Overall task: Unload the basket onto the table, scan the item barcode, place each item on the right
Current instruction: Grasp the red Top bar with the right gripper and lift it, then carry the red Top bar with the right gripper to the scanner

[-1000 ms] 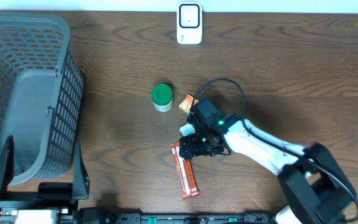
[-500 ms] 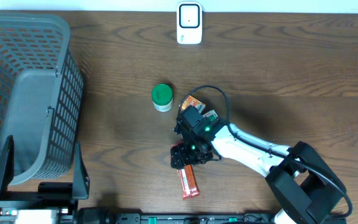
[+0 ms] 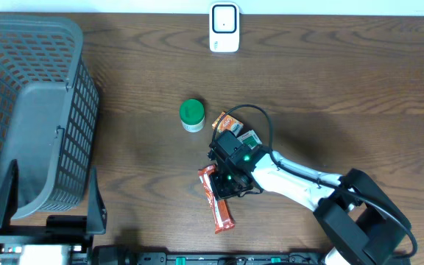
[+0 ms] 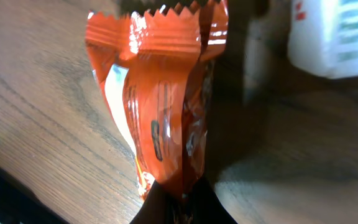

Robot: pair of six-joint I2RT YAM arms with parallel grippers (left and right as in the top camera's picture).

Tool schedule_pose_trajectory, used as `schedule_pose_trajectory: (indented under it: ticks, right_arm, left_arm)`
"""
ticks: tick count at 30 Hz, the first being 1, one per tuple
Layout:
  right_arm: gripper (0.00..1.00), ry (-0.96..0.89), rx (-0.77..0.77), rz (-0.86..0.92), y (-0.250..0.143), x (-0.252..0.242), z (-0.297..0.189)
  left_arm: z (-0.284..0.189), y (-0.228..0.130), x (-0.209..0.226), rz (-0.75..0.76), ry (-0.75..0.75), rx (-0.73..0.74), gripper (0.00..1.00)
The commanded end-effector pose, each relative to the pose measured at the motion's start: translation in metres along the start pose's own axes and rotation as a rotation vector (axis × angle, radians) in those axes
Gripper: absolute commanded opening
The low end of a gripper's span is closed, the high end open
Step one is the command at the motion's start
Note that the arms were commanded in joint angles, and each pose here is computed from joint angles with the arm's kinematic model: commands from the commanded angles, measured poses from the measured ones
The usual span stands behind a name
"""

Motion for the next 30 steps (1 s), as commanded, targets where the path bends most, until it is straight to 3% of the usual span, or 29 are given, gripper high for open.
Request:
schedule_pose_trajectory:
  ticks: [1,8,14,22,30]
  right_arm:
    - [0.01,0.035,-0.141,-0.016,0.015,0.02,-0.04]
    - [0.01,0.262,-0.385,0.005,0.017,0.054,-0.141]
    - [0.01,0.449,-0.482,0.099,0.012,0.05,-0.203]
    - [0.01,0.556,-0.501,0.166,0.015,0.032,-0.229]
    - [0.01,0.703,-0.523,0.096,0.02,0.035,-0.254]
  left_arm:
    - [-0.002,-0.002,-0.002,0.021,-0.009,0.008,0.87]
    - [-0.002,-0.012,-0.003,0.014,-0.01,0.057,0.87]
    - [-0.003,-0.023,-0.005,0.002,-0.021,0.111,0.87]
    - [-0.004,-0.034,-0.007,-0.01,-0.031,0.163,0.87]
    - [-0.008,-0.049,-0.011,-0.027,-0.046,0.24,0.87]
Point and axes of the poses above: each gripper's point midway between its finger pads, its own z axis out along the fingers, its own x axis along the line the jaws close on, y = z × x, the point moved 4 cm from there along -z, back along the fingers, and after that the axes turned 3 degrees about -z, right-handed, at the moved point
